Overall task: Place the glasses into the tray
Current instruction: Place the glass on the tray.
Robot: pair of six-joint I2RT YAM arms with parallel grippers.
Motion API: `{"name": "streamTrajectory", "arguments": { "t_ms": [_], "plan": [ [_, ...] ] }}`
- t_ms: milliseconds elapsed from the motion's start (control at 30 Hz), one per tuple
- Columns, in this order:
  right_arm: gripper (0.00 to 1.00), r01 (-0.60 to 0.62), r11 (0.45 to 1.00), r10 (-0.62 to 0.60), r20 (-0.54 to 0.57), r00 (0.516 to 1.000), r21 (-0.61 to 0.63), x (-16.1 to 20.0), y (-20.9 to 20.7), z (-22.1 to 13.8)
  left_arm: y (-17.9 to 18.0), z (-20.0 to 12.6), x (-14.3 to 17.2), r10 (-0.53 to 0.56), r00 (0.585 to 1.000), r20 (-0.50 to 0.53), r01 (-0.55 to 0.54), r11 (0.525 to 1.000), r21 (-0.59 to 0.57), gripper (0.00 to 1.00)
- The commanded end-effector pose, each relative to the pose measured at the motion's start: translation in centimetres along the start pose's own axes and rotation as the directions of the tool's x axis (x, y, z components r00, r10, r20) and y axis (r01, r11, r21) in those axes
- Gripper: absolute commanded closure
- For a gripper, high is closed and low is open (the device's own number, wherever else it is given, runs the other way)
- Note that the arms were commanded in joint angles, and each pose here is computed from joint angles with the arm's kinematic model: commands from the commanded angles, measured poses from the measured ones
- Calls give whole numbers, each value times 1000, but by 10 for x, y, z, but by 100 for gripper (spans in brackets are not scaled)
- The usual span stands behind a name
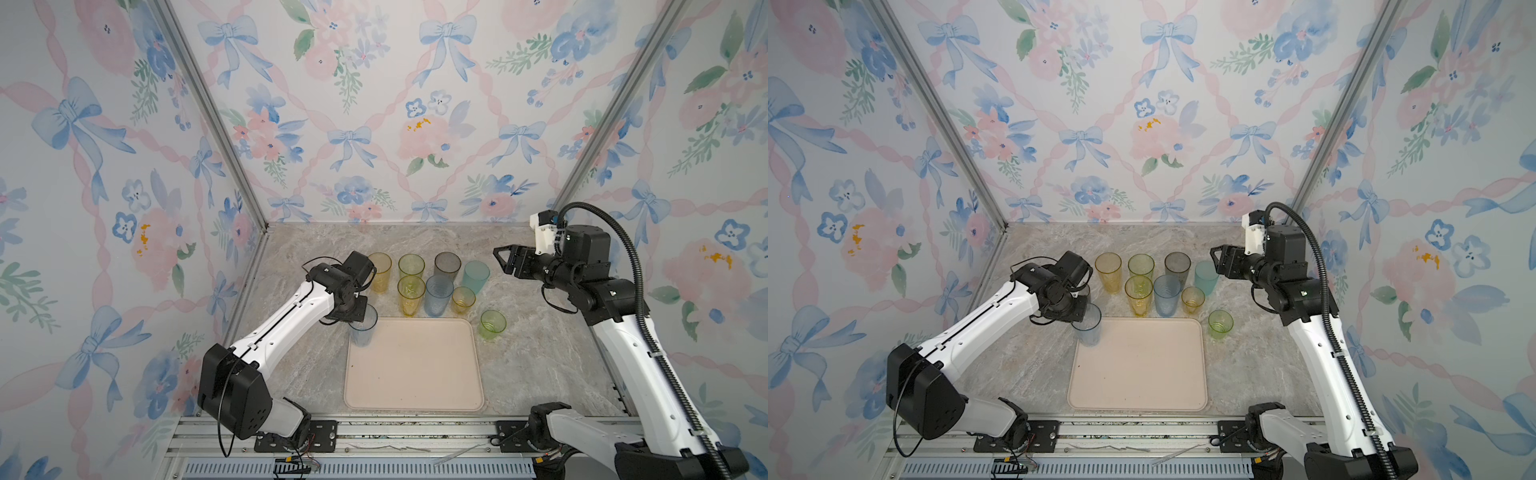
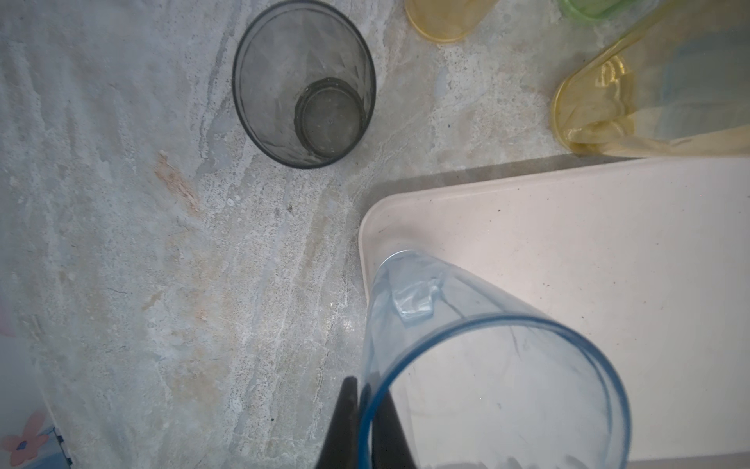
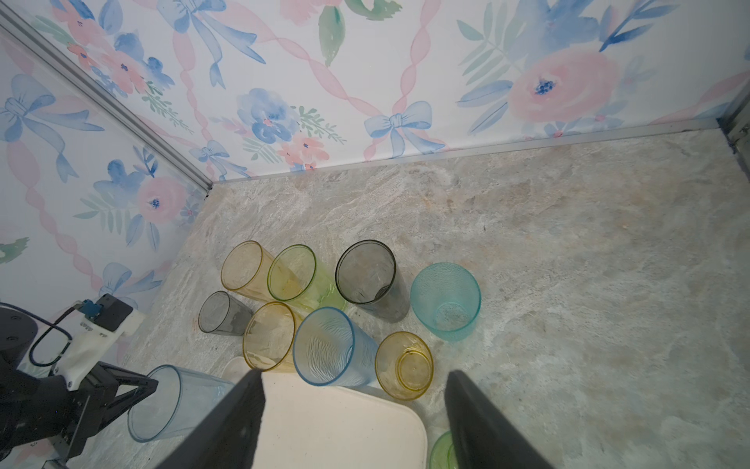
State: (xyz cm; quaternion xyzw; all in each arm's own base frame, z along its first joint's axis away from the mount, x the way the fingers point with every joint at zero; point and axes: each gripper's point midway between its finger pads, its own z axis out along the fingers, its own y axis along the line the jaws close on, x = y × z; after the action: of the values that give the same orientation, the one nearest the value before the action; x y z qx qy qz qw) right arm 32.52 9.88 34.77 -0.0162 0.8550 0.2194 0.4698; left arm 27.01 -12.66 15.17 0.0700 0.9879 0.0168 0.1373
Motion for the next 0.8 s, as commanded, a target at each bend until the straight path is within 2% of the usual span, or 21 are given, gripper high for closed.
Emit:
{"name": "streamTrajectory", "arguments": {
  "t_ms": [0, 333, 767],
  "plan": [
    [27, -2, 1000, 2, -19, 1000, 4, 9, 1, -6, 0, 6, -2, -6, 1000, 9, 6, 1000, -19, 99],
    [27, -5, 1000, 5, -20, 1000, 0, 8, 3, -6, -1, 7, -14, -32, 997, 68, 32, 999, 4, 99],
    [27, 2, 1000, -2, -31, 1000, 6, 9, 2, -5, 4, 18, -12, -55, 997, 58, 55, 998, 15, 99]
  ]
}}
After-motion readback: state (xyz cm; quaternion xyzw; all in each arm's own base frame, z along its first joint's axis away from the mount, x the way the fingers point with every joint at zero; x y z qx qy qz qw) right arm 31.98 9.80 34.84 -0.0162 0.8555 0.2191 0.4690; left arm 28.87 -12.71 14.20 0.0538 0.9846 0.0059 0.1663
